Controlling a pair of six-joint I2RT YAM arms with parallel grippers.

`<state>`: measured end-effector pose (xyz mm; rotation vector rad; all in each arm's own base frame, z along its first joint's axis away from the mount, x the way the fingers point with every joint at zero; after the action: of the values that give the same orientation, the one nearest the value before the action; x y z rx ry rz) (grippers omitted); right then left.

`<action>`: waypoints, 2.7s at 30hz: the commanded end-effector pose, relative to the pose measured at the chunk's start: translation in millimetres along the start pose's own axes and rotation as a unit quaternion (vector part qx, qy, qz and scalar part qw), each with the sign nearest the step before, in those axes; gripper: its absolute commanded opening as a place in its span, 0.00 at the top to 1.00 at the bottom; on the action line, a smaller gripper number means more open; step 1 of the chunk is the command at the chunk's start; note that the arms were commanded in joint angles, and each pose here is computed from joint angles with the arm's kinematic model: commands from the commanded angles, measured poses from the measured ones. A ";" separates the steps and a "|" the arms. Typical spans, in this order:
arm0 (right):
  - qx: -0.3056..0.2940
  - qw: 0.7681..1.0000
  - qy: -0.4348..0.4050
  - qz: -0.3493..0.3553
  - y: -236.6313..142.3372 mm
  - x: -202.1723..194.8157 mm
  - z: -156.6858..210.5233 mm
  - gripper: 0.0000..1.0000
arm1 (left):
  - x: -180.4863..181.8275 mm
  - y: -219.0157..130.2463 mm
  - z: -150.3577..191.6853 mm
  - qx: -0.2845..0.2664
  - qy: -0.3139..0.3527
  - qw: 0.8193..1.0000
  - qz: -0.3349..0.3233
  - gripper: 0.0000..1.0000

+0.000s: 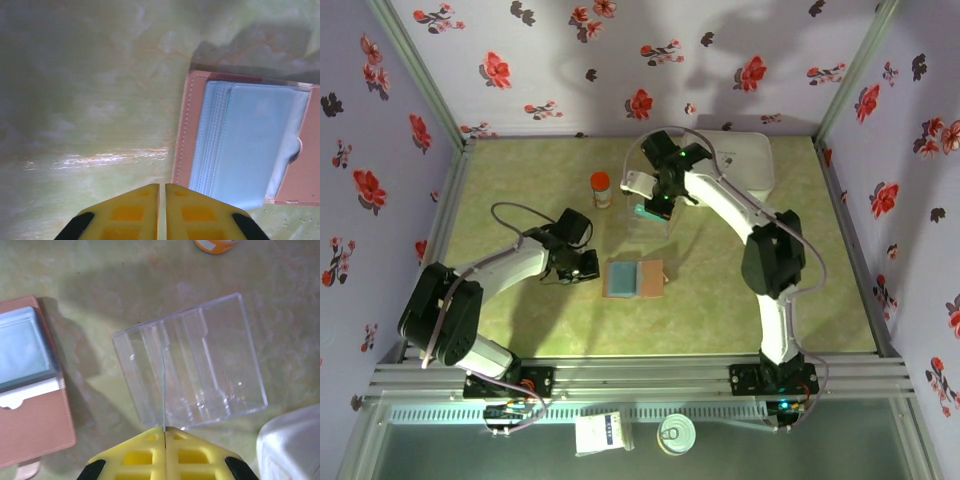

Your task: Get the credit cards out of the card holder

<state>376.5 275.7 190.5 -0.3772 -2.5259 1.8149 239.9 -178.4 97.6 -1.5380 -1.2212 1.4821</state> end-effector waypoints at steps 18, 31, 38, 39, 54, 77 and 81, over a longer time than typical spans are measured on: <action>0.033 0.983 -0.047 -0.174 56.7 4.9 7.7 1.00 | 15.4 -1.5 6.5 0.000 -0.023 1.000 -0.006 0.89; 0.033 0.982 -0.029 -0.185 68.4 2.8 12.1 0.82 | 11.3 -2.6 2.9 -0.002 -0.023 1.000 0.001 0.89; 0.028 0.995 -0.008 -0.093 35.8 -17.8 10.1 0.79 | 6.4 -1.7 -3.0 -0.005 -0.021 1.000 0.004 0.88; 0.024 0.996 -0.007 -0.080 31.3 -19.2 9.8 0.79 | 5.8 -1.6 -3.7 -0.006 -0.020 1.000 0.005 0.88; -0.149 0.951 0.269 0.044 -11.1 -7.5 -12.2 0.77 | -15.1 8.2 -9.2 0.002 -0.006 0.999 0.042 0.90; -0.112 0.777 0.608 -0.120 57.4 129.5 -3.0 0.77 | -25.4 34.6 -0.2 0.035 0.004 0.998 0.048 0.96; -0.104 0.772 0.613 -0.133 60.0 138.7 0.9 0.73 | -23.8 35.8 2.3 0.038 0.005 0.998 0.046 0.97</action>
<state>260.0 315.1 101.9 -0.8462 -1.6403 0.7477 247.5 -210.3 74.8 -1.5766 -1.0978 1.5509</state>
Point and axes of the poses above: each hand's point on the last joint's axis, 136 mm out from that joint toward the fingers, its own y axis out along the fingers, its own x axis along the line the jaws close on, z = x × y, the point moved 5 cm from there along -y, back along the fingers, and after that the axes turned 2 degrees about -y, right-handed, at the moved point
